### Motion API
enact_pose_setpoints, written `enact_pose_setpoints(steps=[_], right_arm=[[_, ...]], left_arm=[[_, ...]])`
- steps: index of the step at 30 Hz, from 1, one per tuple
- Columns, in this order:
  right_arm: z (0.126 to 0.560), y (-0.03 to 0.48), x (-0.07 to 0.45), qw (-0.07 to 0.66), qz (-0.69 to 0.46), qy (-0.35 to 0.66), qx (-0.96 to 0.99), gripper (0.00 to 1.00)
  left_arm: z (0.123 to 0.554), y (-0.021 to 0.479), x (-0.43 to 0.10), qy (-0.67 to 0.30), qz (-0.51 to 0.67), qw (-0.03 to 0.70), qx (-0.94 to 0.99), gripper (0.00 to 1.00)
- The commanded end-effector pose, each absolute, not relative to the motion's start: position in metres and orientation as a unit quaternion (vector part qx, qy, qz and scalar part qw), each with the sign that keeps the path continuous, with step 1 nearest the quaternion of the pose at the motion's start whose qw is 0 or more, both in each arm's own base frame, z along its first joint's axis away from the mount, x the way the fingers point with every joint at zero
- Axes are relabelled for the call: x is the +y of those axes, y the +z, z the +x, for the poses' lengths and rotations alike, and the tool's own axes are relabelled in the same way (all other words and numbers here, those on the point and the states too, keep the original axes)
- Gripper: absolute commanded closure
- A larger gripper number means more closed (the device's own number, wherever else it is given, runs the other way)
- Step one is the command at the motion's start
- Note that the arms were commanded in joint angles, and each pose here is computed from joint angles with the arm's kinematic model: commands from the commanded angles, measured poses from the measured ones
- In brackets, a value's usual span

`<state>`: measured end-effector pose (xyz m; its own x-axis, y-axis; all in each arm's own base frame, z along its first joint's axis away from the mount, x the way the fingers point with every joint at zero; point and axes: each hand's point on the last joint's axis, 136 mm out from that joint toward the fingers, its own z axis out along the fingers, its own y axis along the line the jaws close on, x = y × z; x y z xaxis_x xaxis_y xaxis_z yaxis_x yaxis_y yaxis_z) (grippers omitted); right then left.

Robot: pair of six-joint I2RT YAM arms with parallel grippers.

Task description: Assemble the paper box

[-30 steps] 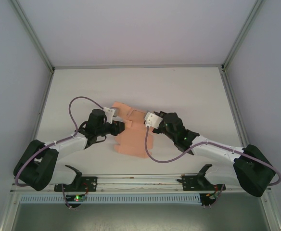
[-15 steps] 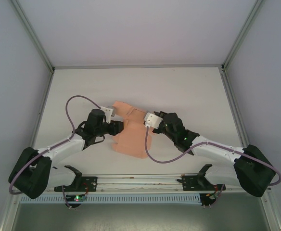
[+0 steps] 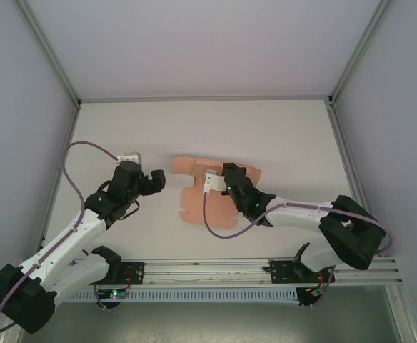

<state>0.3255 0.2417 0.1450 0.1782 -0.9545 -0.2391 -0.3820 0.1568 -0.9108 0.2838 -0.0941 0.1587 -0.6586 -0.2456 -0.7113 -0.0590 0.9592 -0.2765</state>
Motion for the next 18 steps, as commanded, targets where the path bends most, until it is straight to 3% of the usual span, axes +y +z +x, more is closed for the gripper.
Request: enact_pose_setpoints(steps=[1, 13, 18], right_arm=[[0.331, 0.163, 0.251, 0.510, -0.585, -0.349, 0.525, 1.00], [0.324, 0.133, 0.267, 0.512, -0.610, -0.340, 0.500, 1.00], [0.323, 0.122, 0.266, 0.500, -0.617, -0.336, 0.506, 1.00]], left_arm=[[0.290, 0.151, -0.064, -0.055, -0.146, 0.383, 0.911, 0.00], [0.395, 0.131, -0.098, -0.087, -0.109, 0.323, 0.936, 0.00], [0.415, 0.111, -0.129, -0.131, -0.054, 0.277, 0.950, 0.00]])
